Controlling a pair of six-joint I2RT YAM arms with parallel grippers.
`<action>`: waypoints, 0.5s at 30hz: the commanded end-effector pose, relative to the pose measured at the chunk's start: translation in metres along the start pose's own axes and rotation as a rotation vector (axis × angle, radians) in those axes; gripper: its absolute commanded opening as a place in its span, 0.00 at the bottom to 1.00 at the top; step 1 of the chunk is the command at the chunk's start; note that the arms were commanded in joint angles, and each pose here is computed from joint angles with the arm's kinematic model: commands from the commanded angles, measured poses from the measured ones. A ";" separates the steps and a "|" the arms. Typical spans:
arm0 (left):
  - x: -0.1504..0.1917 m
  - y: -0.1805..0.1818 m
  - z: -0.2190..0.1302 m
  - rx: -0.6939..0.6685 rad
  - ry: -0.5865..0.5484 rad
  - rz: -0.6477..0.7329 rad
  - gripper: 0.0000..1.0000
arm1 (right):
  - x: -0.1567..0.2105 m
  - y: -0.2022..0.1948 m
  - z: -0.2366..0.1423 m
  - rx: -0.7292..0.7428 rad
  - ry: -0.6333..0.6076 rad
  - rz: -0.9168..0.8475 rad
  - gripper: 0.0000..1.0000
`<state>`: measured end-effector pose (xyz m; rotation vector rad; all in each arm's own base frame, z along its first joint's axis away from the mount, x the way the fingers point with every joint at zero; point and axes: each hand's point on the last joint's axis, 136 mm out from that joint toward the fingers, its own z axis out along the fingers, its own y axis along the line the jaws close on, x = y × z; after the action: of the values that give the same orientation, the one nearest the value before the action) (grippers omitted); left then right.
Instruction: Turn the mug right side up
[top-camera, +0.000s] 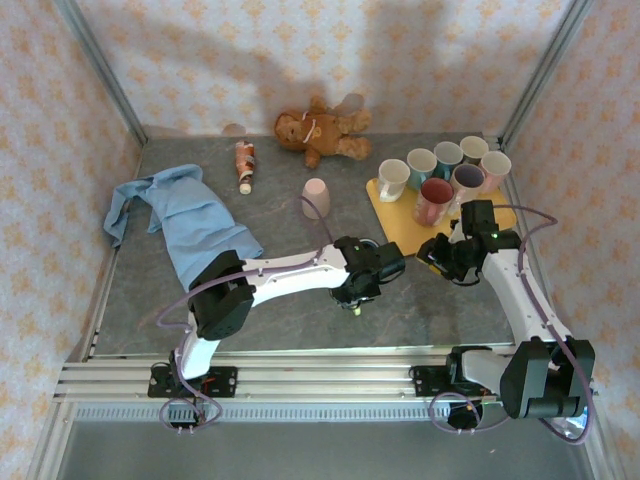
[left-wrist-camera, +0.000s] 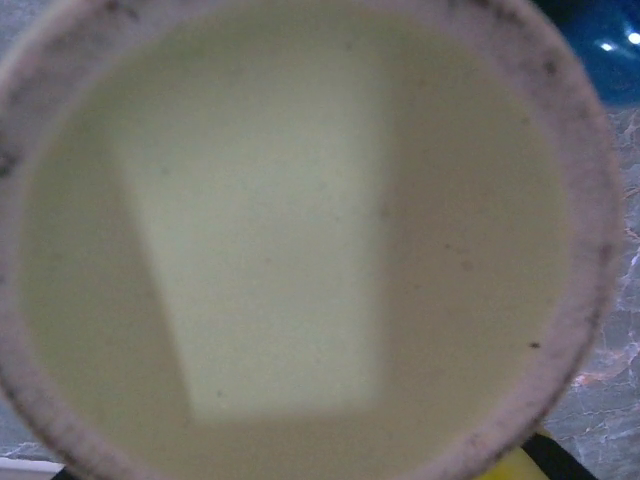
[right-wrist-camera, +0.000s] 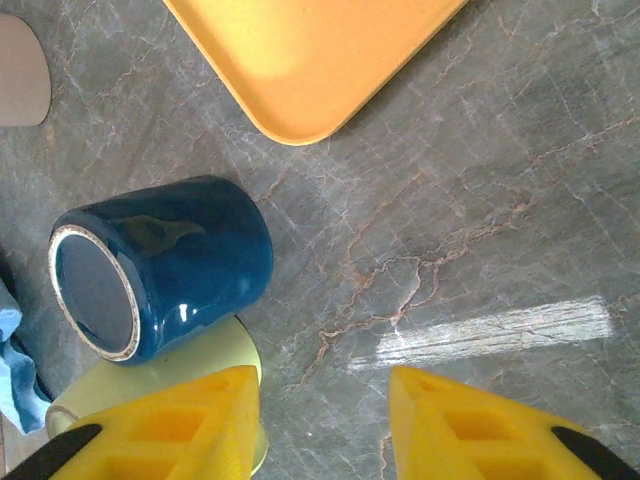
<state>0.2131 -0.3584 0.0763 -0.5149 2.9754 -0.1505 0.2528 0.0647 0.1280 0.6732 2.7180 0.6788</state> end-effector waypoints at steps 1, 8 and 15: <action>-0.004 0.012 0.002 -0.060 -0.006 0.003 0.27 | 0.001 0.003 -0.004 -0.007 -0.006 -0.031 0.39; -0.002 0.017 0.005 -0.075 0.015 0.002 0.15 | -0.001 0.005 -0.007 -0.006 -0.017 -0.029 0.39; -0.011 0.013 -0.008 -0.009 -0.007 -0.004 0.04 | -0.001 -0.002 -0.006 0.025 -0.024 -0.011 0.38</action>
<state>0.2142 -0.3546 0.0759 -0.5045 2.9890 -0.1425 0.2529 0.0640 0.1287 0.6671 2.7150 0.6726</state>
